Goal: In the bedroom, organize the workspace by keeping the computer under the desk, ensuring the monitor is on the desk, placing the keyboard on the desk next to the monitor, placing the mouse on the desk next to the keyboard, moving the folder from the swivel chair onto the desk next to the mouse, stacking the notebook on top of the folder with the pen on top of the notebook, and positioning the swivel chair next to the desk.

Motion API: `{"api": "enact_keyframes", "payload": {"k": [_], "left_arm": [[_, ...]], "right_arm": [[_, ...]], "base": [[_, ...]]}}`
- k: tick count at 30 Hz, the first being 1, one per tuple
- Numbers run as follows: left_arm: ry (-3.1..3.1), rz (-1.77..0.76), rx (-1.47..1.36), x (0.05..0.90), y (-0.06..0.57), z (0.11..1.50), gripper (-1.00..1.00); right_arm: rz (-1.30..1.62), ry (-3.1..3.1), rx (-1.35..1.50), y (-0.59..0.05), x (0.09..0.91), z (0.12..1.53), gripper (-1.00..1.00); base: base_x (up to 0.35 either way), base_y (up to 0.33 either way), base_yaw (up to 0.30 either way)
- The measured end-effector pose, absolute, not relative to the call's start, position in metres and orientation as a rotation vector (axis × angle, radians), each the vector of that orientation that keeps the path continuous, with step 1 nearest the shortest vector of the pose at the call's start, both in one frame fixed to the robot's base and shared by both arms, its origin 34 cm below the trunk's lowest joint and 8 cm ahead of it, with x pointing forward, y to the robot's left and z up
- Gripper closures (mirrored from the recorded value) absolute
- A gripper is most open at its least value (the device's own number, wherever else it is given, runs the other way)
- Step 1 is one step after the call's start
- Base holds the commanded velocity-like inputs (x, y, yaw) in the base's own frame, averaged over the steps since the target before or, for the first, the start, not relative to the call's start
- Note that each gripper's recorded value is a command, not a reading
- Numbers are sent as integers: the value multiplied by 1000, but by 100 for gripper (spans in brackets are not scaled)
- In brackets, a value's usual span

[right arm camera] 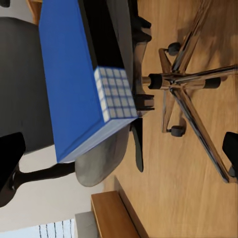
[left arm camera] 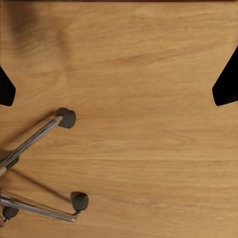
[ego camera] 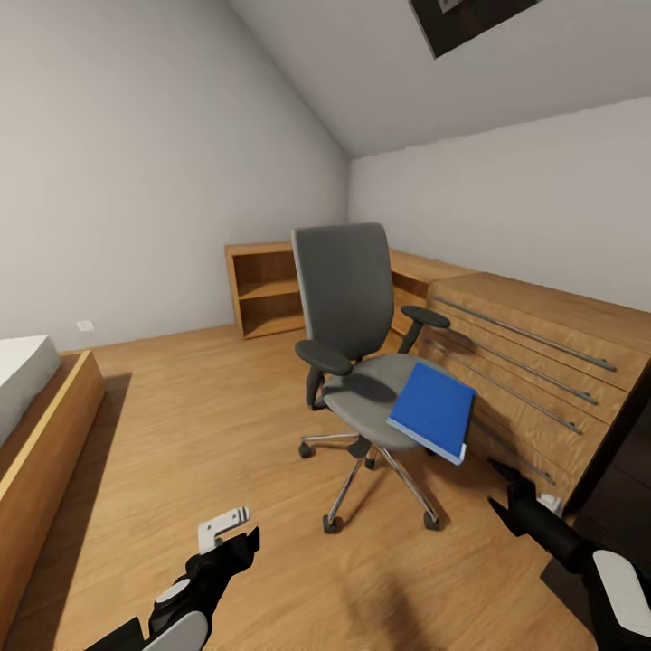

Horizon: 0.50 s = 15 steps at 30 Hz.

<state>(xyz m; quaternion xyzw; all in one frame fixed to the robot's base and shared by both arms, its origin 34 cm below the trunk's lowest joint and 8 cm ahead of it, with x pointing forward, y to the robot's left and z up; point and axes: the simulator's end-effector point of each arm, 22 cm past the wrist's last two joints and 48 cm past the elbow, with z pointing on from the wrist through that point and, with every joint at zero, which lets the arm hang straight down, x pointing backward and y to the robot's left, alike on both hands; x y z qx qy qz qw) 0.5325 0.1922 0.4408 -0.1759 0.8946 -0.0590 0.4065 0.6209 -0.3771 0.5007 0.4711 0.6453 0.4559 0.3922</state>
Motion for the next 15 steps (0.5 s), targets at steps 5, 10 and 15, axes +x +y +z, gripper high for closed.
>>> {"api": "enact_keyframes", "payload": {"k": [5, 10, 15], "left_arm": [[2277, -145, -447, 531, 192, 431, -100], [2302, -141, -439, 527, 190, 420, -100], [2299, -139, -429, 527, 189, 420, -100]], "right_arm": [[1150, 1653, 1212, -376, 621, 489, -100], [1142, 1668, 1227, -376, 620, 478, -100], [1143, 1669, 1227, -376, 620, 478, -100]], "base": [[0, 0, 0], [0, 0, 0], [0, 0, 0]]}}
